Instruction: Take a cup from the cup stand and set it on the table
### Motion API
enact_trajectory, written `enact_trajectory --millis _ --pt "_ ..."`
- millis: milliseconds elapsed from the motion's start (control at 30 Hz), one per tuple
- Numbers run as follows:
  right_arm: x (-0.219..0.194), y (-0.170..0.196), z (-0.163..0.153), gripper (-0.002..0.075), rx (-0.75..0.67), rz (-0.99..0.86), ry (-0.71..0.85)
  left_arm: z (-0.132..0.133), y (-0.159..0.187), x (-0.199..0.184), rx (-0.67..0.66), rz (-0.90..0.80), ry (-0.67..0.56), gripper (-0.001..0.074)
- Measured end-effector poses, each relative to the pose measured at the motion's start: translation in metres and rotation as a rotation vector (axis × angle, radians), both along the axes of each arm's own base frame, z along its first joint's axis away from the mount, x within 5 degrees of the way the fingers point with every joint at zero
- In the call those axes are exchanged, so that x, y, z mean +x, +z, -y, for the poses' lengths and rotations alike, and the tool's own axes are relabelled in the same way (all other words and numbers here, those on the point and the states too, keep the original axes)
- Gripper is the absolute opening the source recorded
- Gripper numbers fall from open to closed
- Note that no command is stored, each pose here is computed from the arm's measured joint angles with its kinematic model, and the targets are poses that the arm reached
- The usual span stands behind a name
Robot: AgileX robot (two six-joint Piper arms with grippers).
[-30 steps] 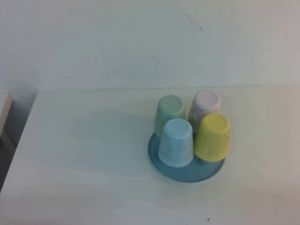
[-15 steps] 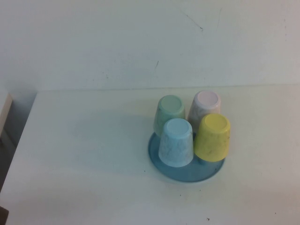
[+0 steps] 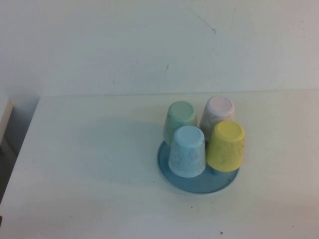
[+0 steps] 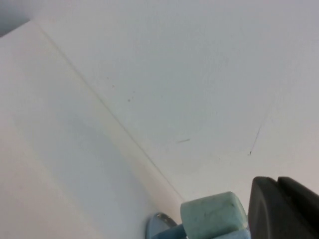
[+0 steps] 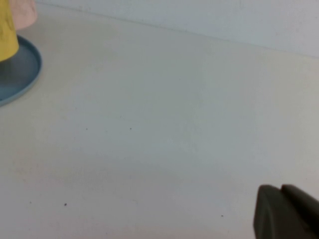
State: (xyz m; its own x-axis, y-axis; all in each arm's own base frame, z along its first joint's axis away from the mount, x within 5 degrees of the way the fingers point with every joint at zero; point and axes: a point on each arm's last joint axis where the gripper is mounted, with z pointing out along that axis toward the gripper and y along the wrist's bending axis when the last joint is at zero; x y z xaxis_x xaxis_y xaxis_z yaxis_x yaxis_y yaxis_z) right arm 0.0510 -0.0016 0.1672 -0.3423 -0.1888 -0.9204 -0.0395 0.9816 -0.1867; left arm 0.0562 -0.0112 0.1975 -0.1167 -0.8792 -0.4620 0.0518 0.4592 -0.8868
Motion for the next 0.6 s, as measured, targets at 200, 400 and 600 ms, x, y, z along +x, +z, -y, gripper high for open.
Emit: enact_trajectory --millis 200,400,600 --pt "0.000 0.000 0.000 -0.0001 0.000 0.000 0.000 0.007 -0.004 -0.001 0.137 -0.020 -0.080 -0.0003" --pt "0.000 0.000 0.000 -0.0001 0.000 0.000 0.000 0.018 0.032 -0.009 0.550 0.075 -0.218 -0.0003" --pt "0.000 0.000 0.000 -0.0001 -0.004 0.000 0.000 0.022 0.100 0.008 0.853 0.005 -0.346 -0.0003"
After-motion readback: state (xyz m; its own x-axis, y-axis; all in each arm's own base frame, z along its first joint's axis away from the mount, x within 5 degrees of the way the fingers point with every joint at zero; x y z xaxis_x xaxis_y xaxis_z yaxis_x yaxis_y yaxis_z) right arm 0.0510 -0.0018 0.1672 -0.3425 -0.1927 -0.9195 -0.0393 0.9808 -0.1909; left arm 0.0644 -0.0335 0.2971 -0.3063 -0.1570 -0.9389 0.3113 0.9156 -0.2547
